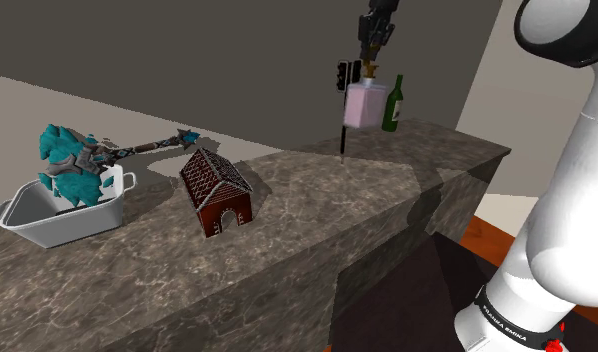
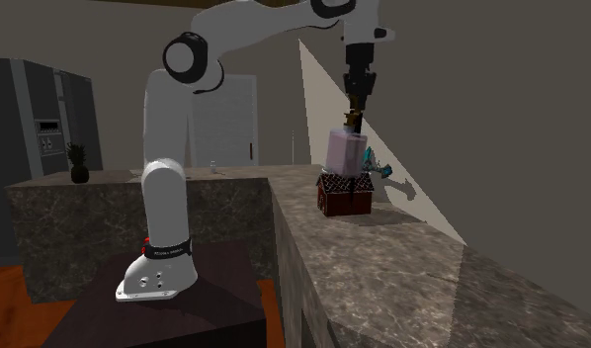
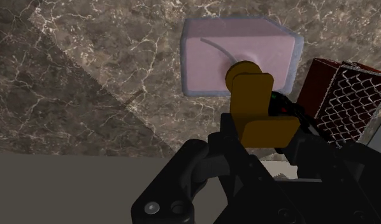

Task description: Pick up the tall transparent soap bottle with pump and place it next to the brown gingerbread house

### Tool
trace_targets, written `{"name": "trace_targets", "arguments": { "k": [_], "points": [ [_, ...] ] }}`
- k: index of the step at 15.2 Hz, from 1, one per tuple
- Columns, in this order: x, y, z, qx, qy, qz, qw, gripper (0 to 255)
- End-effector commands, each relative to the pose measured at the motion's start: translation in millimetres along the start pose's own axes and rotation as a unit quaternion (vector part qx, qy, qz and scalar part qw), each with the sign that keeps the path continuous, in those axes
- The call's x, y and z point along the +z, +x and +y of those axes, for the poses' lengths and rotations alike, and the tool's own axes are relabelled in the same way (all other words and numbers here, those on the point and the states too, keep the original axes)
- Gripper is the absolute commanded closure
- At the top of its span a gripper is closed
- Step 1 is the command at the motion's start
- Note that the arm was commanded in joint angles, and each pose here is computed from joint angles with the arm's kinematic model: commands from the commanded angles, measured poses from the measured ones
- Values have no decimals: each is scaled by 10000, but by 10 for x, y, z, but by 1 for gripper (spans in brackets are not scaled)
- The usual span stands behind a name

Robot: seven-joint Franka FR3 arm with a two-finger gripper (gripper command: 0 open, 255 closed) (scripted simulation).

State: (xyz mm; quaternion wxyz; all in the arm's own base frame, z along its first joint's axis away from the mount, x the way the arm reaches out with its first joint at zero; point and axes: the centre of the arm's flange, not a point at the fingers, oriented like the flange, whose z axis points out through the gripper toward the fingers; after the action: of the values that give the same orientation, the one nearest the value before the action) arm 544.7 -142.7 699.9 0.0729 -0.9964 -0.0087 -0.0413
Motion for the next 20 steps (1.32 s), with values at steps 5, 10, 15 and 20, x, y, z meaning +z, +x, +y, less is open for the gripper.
{"name": "trace_targets", "arguments": {
  "k": [5, 10, 15, 20],
  "points": [
    [55, 238, -752, 10, 1, 4, 10000, 255],
    [120, 428, -1380, 10, 1, 4, 10000, 255],
    [186, 619, -2009, 10, 1, 4, 10000, 255],
    [294, 780, -2545, 10, 1, 4, 10000, 255]
  ]
}}
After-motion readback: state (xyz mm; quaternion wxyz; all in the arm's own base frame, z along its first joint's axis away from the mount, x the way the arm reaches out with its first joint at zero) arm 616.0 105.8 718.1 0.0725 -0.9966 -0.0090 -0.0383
